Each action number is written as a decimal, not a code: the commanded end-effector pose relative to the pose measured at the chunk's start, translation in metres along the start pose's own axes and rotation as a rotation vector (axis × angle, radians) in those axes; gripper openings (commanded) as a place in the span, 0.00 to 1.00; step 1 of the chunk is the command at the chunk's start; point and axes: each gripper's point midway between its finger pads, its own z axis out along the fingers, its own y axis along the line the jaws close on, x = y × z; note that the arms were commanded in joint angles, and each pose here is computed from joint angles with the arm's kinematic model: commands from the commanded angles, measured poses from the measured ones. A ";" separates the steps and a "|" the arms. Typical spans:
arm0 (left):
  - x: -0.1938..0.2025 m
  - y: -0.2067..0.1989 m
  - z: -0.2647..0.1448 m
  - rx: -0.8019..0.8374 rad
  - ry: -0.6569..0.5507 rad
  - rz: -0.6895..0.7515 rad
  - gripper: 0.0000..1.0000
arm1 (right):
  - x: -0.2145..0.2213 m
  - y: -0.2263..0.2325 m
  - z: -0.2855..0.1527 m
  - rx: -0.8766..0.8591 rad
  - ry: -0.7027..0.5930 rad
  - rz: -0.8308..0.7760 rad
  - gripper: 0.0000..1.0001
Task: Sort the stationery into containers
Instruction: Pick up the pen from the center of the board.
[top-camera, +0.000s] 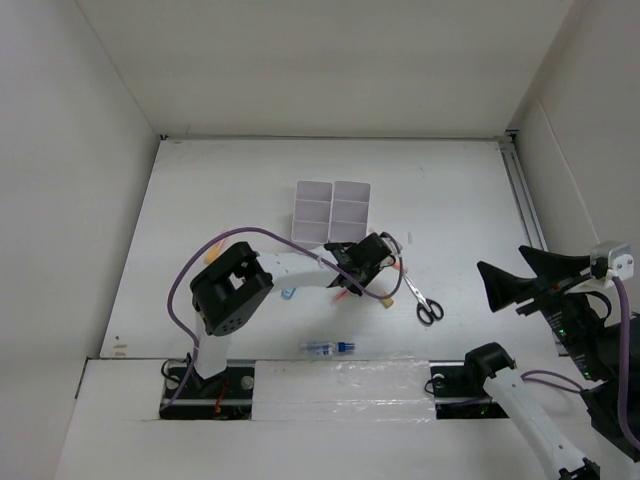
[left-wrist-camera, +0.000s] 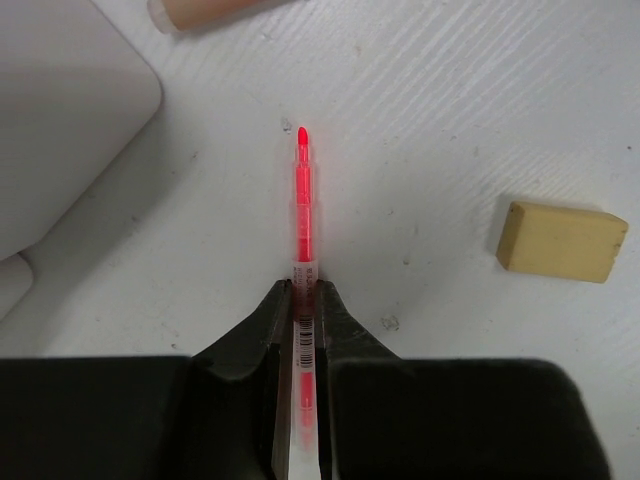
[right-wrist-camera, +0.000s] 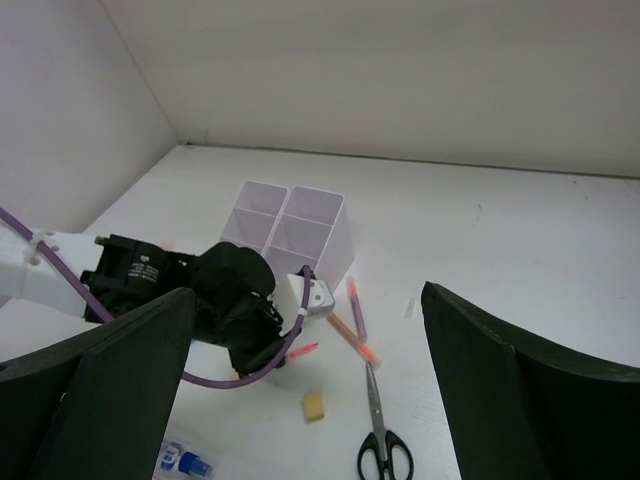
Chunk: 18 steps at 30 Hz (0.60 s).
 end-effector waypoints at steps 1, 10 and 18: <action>-0.004 0.015 -0.018 -0.062 -0.005 -0.021 0.00 | -0.003 0.001 0.006 -0.010 -0.016 0.000 1.00; -0.042 0.020 -0.072 -0.047 -0.145 -0.050 0.00 | 0.004 0.002 0.012 -0.015 0.005 0.009 1.00; -0.064 0.043 -0.106 -0.125 -0.220 -0.115 0.00 | 0.006 -0.003 0.017 0.010 0.019 0.009 1.00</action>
